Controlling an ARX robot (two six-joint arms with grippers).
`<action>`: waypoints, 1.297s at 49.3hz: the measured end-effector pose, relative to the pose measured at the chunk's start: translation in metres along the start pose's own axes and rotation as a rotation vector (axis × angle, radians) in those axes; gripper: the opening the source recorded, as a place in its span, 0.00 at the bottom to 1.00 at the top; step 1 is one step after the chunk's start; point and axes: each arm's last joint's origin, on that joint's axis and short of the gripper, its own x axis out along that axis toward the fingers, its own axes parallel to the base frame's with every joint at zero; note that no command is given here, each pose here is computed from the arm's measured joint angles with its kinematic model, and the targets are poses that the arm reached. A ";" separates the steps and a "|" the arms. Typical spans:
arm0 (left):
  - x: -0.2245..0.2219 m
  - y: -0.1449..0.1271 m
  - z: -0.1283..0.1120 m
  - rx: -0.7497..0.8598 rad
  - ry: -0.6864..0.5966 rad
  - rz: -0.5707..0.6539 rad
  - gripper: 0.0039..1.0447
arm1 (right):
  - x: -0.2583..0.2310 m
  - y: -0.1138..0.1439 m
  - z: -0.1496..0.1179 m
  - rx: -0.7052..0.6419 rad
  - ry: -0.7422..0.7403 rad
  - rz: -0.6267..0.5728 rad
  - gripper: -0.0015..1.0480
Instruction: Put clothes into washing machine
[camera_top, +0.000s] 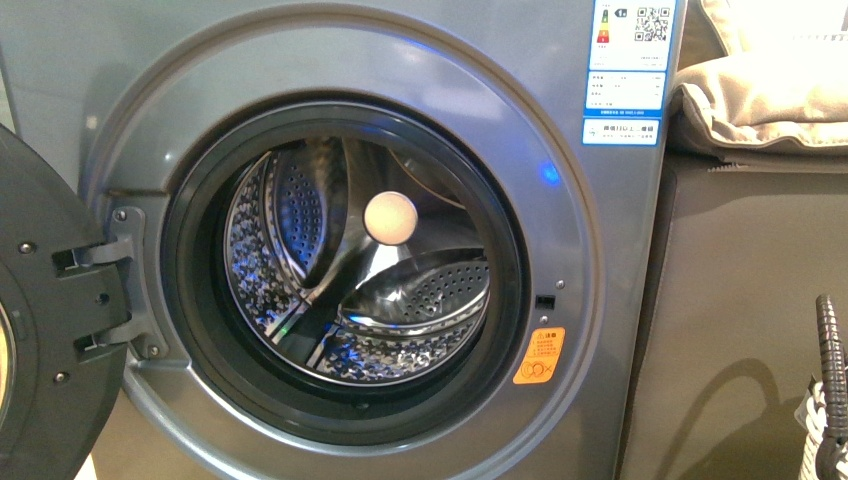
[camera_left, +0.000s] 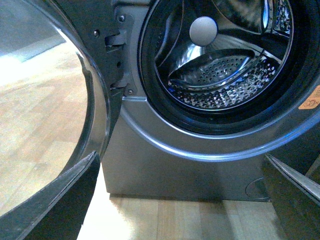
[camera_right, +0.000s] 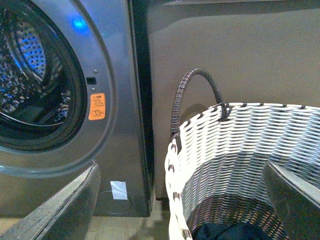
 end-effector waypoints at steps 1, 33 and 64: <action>0.000 0.000 0.000 0.000 0.000 0.000 0.94 | 0.000 0.000 0.000 0.000 0.000 0.000 0.93; 0.000 0.000 0.000 0.000 0.000 0.000 0.94 | 0.000 0.000 0.000 0.000 0.000 0.000 0.93; 0.000 0.000 0.000 0.000 0.000 0.000 0.94 | 0.065 -0.044 0.062 0.099 -0.036 0.119 0.93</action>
